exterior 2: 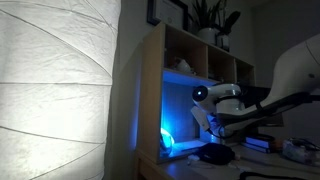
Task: Put the band aid box on the black bag and take out some bandaids
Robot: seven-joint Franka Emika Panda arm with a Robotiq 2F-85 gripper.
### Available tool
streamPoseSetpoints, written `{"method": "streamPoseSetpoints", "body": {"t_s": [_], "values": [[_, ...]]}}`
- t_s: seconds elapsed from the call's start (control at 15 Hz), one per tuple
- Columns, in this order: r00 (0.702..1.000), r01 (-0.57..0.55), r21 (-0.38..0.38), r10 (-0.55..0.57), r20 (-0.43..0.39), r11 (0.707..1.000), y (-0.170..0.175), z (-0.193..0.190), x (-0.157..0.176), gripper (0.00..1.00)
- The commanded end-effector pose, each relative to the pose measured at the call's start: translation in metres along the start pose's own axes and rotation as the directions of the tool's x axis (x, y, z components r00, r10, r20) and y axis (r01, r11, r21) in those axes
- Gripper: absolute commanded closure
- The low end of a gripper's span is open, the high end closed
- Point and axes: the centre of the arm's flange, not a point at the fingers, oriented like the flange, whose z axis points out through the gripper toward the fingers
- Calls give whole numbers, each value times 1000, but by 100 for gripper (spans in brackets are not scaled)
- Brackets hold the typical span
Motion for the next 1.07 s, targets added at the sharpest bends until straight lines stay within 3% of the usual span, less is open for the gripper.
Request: {"method": "streamPoseSetpoints", "body": {"t_s": [0.0,0.4,0.47,0.53,0.67,0.93,1.0], "values": [[999,-29,25,30,-19,999,11,-2,12,51],[1000,-16,-11,16,-20,1000,18,2,10,6],[1000,-18,-14,18,-18,1000,19,3,10,16],[1000,-6,-15,6,-26,1000,20,4,10,41],[1000,-4,-21,4,-25,1000,23,6,10,42],[1000,20,-72,-20,10,997,29,10,8,73],[996,55,-124,-45,83,991,29,11,8,82]]}}
